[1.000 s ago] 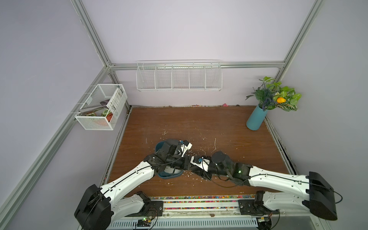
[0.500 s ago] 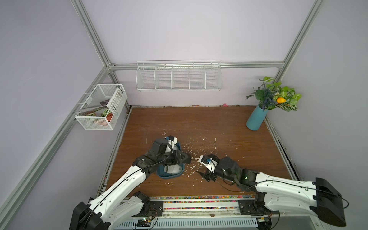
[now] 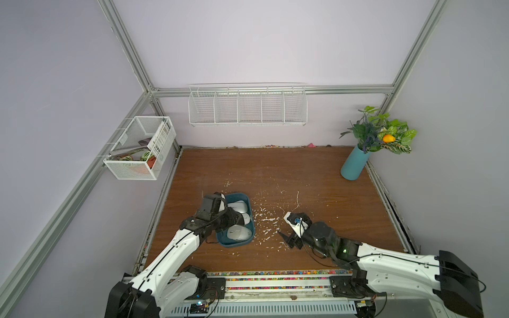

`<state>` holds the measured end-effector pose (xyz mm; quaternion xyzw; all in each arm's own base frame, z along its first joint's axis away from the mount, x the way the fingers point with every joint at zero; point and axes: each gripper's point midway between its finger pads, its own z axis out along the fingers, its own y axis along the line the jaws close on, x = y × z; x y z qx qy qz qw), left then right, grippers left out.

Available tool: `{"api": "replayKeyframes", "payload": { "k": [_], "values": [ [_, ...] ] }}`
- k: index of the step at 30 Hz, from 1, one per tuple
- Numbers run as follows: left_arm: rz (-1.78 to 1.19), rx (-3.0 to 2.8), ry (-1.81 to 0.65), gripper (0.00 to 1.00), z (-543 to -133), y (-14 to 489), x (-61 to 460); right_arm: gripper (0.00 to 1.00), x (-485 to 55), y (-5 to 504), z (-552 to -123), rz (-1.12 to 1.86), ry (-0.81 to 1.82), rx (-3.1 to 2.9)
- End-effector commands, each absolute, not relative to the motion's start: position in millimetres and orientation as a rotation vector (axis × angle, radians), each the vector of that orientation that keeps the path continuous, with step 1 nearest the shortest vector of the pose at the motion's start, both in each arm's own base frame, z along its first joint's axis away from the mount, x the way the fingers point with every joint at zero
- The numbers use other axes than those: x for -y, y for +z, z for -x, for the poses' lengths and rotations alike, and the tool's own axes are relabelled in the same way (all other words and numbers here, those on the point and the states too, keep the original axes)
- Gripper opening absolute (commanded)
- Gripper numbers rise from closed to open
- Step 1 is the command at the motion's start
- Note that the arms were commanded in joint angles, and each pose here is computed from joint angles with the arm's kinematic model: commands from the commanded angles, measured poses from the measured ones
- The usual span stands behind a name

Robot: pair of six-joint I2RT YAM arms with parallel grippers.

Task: Put the mouse in the storage box
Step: Place the mouse in the storage box.

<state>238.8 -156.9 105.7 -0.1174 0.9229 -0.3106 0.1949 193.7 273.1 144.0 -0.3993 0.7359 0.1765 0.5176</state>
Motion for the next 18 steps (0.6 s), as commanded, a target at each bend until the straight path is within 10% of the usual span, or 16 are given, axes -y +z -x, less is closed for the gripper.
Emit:
{"api": "replayKeyframes", "payload": {
  "k": [1,5,10,18],
  "values": [
    [0.298,-2.542,-0.928,0.07,-254,111,167,0.90,-272,149,-199,0.906,0.429,-1.761],
    [0.311,-2.569,-0.892,0.19,-259,99,164,0.91,-270,150,-199,0.894,0.432,-1.757],
    [0.378,-2.611,-0.792,0.78,-261,87,151,0.91,-270,149,-201,0.892,0.429,-1.768],
    [0.543,-2.559,-0.353,0.91,-267,98,91,0.91,-259,151,-213,0.809,0.426,-1.802]
  ]
}}
